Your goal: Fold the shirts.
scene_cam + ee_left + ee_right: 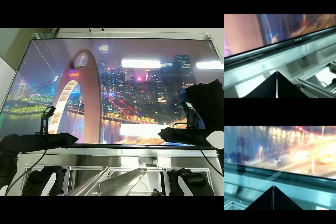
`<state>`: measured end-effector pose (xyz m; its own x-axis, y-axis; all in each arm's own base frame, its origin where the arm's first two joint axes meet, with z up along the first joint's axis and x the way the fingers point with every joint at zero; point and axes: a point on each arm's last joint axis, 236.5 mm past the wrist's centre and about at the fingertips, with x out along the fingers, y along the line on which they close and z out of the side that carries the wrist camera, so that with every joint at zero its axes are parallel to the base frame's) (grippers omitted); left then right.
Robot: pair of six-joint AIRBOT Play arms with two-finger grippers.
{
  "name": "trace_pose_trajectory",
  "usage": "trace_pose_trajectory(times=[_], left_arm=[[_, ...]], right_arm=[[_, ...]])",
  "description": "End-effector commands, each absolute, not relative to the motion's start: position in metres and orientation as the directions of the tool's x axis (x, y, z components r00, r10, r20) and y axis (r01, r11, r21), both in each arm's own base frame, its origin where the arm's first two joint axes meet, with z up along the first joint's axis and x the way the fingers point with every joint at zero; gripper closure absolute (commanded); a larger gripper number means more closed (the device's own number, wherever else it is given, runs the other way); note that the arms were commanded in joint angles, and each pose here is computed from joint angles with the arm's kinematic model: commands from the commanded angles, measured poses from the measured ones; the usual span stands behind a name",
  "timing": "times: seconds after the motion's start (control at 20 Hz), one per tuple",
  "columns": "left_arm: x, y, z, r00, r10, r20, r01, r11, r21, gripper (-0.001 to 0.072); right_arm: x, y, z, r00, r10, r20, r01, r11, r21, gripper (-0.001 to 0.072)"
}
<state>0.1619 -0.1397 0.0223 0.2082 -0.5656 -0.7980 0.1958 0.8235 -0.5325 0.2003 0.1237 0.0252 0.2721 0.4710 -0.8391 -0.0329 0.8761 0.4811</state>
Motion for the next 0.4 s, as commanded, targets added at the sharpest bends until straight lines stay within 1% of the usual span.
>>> trace_pose_trajectory(times=[0.0,0.25,0.35], left_arm=[[0.15,-0.144,0.008,0.173,-0.569,-0.804,0.177,0.821,-0.543,0.0683],[0.149,-0.145,-0.008,0.09,-0.563,-0.822,0.124,0.825,-0.551,0.0683],[0.148,-0.145,-0.018,0.037,-0.558,-0.829,0.09,0.828,-0.553,0.0683]], right_arm=[[0.189,0.135,0.019,0.243,0.509,-0.826,-0.027,0.855,0.518,0.0691],[0.189,0.137,0.02,0.244,0.516,-0.822,-0.026,0.85,0.526,0.0691],[0.189,0.137,0.02,0.244,0.516,-0.822,-0.026,0.85,0.526,0.0691]])
